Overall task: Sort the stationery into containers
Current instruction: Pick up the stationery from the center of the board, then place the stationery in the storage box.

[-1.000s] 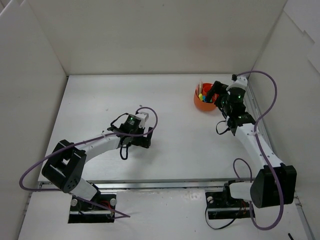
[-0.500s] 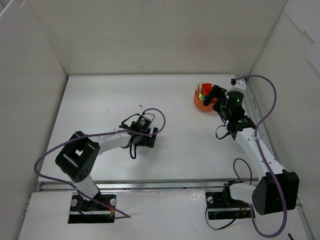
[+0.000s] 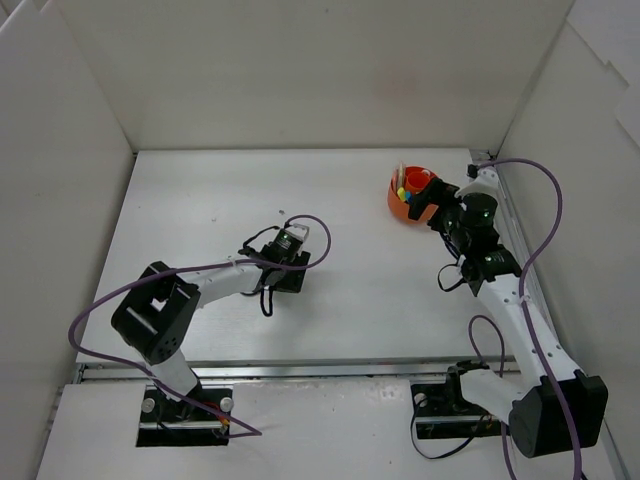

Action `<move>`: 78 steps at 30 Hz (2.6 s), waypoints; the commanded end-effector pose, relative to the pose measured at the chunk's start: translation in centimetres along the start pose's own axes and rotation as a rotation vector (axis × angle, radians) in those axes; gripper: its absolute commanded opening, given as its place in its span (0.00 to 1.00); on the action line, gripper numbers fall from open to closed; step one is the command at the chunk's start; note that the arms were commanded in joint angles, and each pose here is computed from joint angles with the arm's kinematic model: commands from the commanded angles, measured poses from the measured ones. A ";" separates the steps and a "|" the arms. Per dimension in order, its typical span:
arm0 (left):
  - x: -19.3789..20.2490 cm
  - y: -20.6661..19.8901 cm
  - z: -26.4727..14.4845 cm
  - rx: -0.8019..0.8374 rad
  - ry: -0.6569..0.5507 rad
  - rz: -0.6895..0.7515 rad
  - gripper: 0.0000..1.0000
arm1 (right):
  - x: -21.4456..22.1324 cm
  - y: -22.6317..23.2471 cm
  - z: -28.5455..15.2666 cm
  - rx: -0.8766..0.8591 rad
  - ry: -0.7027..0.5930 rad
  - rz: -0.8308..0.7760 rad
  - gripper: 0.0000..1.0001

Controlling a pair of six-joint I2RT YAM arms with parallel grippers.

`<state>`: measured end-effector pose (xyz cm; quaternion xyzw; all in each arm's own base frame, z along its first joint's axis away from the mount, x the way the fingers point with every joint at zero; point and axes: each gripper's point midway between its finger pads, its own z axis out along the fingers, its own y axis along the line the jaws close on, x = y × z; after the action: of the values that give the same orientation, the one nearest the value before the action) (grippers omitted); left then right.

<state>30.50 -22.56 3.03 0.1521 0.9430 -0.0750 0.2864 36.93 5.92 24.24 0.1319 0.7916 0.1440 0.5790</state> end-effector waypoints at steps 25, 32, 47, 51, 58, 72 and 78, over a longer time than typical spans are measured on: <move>-6.9 -10.4 -15.9 0.576 -0.521 0.634 0.51 | 11.2 18.0 -3.5 -1.035 0.694 0.048 0.98; -7.6 -10.2 -16.4 0.544 -0.554 0.663 0.50 | 16.0 19.2 -5.4 -1.062 0.872 0.043 0.92; -8.6 -10.3 -17.0 0.534 -0.584 0.712 0.48 | 18.1 20.8 -8.0 -1.147 0.979 0.009 0.26; -8.7 -10.6 -16.9 0.541 -0.574 0.718 0.51 | 17.5 21.2 -7.9 -1.153 0.961 0.000 0.06; -9.6 -10.0 -17.3 0.497 -0.629 0.663 0.99 | 14.7 20.8 -4.9 -1.065 0.813 -0.068 0.00; -9.4 0.4 -16.9 0.154 -0.674 0.185 1.00 | -5.9 6.0 8.8 -0.302 0.194 -0.279 0.00; -8.3 2.9 -15.2 0.096 -0.612 0.093 0.99 | -9.0 -1.4 15.0 0.007 0.134 -0.533 0.04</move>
<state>29.12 -18.66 18.58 0.2208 0.8063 -0.1405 0.5304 50.46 6.51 28.65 -0.0722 0.8314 0.1260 0.5363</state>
